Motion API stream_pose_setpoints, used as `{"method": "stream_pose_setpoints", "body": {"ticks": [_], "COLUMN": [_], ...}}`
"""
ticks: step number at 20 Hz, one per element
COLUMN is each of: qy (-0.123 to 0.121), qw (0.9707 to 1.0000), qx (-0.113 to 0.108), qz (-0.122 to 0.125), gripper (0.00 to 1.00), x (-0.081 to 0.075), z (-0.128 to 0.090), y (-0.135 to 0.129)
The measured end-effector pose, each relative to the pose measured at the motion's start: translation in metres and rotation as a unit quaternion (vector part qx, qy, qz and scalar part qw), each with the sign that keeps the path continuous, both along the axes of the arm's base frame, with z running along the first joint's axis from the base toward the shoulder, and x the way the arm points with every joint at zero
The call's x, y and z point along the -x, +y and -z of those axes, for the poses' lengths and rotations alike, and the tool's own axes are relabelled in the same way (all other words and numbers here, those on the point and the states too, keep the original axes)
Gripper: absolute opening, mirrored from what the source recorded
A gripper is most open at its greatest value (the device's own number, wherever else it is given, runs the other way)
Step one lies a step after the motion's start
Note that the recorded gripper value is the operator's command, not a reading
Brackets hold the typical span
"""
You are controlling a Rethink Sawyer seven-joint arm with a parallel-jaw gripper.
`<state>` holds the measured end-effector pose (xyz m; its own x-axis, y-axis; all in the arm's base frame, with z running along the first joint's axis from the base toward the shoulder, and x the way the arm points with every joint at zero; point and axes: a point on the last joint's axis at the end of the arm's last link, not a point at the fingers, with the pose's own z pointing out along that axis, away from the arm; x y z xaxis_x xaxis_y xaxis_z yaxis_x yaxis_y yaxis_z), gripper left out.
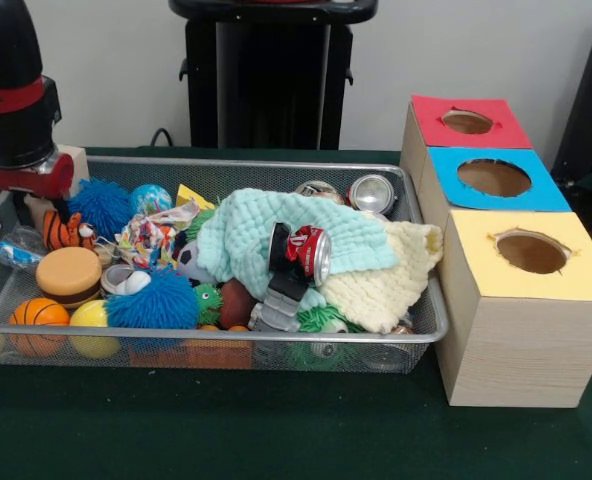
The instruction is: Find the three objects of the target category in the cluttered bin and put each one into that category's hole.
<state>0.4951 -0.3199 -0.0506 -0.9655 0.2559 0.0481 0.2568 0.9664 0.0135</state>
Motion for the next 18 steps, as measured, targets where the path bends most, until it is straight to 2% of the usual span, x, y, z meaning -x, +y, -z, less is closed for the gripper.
{"method": "stream_pose_setpoints", "body": {"ticks": [12, 14, 18], "qy": [-0.005, -0.001, 0.009], "qw": [0.9999, 1.0, 0.9999], "qx": [-0.008, -0.008, -0.006], "qz": [0.006, 0.003, -0.006], "gripper": [1.0, 1.0, 1.0], "x": [-0.003, -0.009, -0.03], "z": [0.004, 0.004, 0.005], "y": [-0.002, -0.002, -0.003]}}
